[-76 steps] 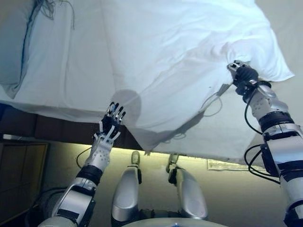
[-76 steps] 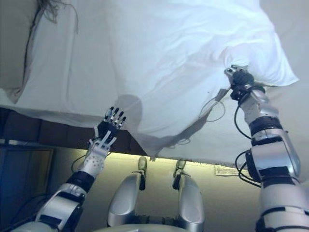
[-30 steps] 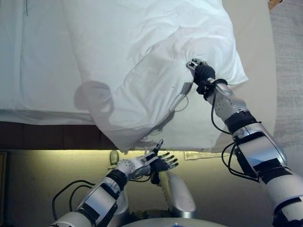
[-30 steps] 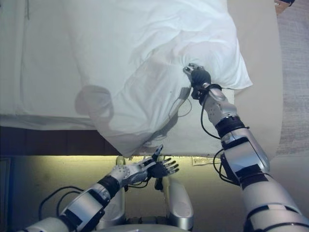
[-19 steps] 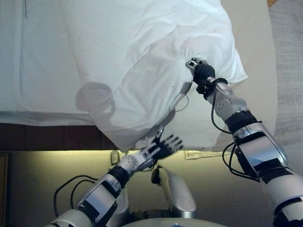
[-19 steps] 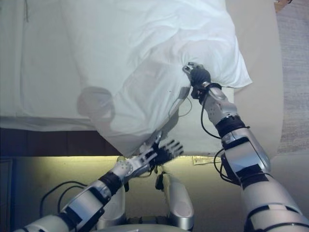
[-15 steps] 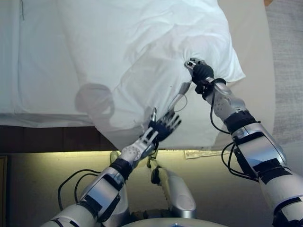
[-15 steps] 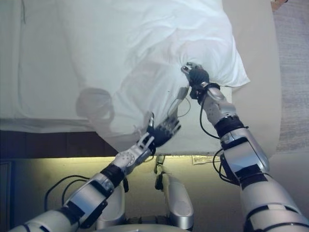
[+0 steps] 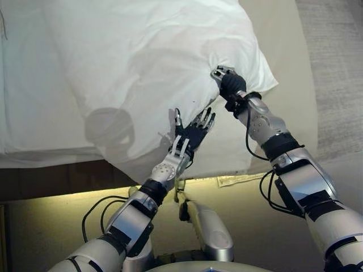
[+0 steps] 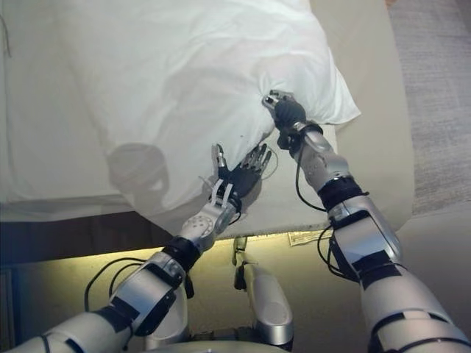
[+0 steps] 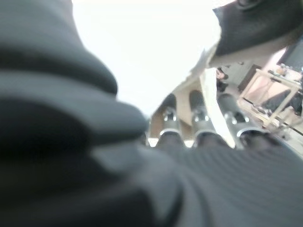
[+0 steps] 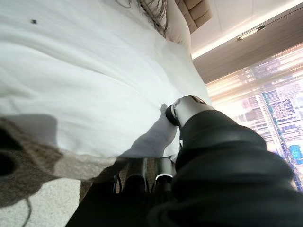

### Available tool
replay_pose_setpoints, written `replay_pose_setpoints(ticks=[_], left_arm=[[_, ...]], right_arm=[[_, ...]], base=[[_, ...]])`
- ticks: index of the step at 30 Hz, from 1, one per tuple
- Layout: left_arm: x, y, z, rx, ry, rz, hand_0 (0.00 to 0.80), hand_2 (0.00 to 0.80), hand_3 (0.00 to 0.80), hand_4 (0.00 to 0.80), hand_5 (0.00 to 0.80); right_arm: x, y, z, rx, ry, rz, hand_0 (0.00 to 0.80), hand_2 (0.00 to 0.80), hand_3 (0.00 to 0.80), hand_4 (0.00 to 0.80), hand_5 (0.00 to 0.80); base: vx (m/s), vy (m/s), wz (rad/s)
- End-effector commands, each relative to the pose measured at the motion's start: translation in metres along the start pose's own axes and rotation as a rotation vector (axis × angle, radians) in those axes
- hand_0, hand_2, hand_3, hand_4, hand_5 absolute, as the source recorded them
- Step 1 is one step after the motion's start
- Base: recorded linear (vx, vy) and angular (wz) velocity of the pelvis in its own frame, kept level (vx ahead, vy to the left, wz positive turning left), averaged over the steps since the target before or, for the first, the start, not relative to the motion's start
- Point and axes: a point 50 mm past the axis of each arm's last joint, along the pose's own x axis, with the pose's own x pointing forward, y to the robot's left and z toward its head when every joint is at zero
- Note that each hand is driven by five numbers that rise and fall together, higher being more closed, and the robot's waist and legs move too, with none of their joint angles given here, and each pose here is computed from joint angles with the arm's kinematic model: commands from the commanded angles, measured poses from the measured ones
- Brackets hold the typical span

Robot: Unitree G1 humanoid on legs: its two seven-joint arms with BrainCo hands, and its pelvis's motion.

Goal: Make the bed neatly

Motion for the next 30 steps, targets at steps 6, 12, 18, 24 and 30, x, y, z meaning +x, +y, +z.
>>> replay_pose_setpoints(ticks=[6, 12, 18, 24, 30], left_arm=[[0.029, -0.036, -0.037, -0.065, 0.065, -0.155, 0.0, 0.0, 0.0, 0.0, 0.0], [0.031, -0.04, -0.025, -0.048, -0.055, -0.153, 0.0, 0.0, 0.0, 0.0, 0.0], [0.029, -0.038, -0.003, -0.024, -0.178, -0.116, 0.0, 0.0, 0.0, 0.0, 0.0], [0.023, -0.032, 0.011, -0.016, -0.228, -0.087, 0.292, 0.292, 0.292, 0.292, 0.292], [0.016, -0.024, 0.027, -0.007, -0.294, -0.026, 0.8, 0.8, 0.8, 0.8, 0.8]], right_arm=[[0.002, 0.038, 0.04, 0.016, -0.16, 0.188, 0.8, 0.8, 0.8, 0.8, 0.8], [0.0, 0.032, 0.038, 0.008, -0.163, 0.168, 0.8, 0.8, 0.8, 0.8, 0.8], [-0.001, 0.027, 0.039, -0.001, -0.161, 0.143, 0.8, 0.8, 0.8, 0.8, 0.8], [-0.003, 0.019, 0.038, -0.006, -0.159, 0.122, 0.8, 0.8, 0.8, 0.8, 0.8], [-0.004, 0.013, 0.036, -0.01, -0.159, 0.102, 0.8, 0.8, 0.8, 0.8, 0.8]], base=[[0.019, -0.008, -0.02], [0.012, 0.001, -0.04], [-0.014, 0.002, 0.0], [0.003, 0.008, 0.01], [0.008, 0.008, 0.08]])
